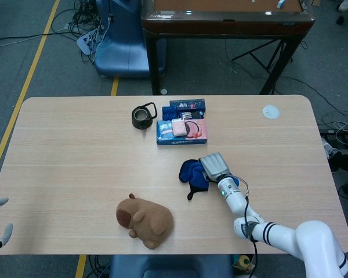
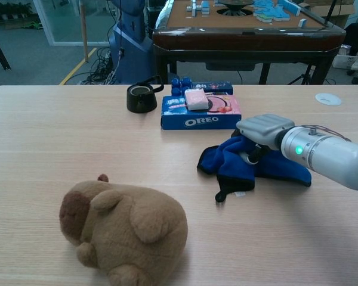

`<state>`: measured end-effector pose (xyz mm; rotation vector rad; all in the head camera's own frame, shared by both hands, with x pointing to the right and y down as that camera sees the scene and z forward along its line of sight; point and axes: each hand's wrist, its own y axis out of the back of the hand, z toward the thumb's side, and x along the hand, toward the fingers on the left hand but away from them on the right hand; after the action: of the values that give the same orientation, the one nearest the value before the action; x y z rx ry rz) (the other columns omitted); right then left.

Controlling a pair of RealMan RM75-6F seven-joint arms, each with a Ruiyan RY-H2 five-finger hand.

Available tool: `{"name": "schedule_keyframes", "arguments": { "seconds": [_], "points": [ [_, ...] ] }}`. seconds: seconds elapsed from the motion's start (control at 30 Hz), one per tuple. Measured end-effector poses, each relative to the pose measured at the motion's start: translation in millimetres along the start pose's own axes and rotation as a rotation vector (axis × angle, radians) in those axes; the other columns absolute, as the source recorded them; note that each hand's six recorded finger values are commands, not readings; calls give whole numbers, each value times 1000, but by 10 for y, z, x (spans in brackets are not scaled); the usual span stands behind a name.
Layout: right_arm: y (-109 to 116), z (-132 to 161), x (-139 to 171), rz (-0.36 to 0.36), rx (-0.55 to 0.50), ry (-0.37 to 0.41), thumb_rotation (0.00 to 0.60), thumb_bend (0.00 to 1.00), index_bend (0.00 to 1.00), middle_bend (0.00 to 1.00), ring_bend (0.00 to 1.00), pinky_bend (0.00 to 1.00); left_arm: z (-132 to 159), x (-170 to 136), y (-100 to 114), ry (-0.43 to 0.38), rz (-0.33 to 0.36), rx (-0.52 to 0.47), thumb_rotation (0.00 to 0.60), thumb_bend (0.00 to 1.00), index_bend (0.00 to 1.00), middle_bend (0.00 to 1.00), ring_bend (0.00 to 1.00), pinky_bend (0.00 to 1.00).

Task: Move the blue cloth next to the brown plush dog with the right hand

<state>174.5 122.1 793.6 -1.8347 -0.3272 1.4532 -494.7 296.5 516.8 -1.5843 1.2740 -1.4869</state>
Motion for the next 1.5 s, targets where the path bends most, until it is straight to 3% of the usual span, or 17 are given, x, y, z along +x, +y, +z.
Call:
{"name": "schedule_keyframes", "arguments": {
  "seconds": [0.7,0.9,1.27,1.5],
  "points": [
    [57,-1097,-34,5,47,-278,600,646,695,596,542,779,-20,9,-37,4,-11,1,600,358,209,47,44,20],
    [6,-844,-51,13,35,-208,600,646,695,596,541,779,-25,9,-30,5,-9,0,600,358,209,47,44,20],
    [-39,33,-14,30,1,15,600,646,695,596,542,779,-46,-6,-10,12,-5,-3,600,358,209,47,44,20],
    [-47,381,94,34,14,115,600,644,695,596,542,779,-36,-9,-11,8,-7,-4,600,358,209,47,44,20]
  ]
}}
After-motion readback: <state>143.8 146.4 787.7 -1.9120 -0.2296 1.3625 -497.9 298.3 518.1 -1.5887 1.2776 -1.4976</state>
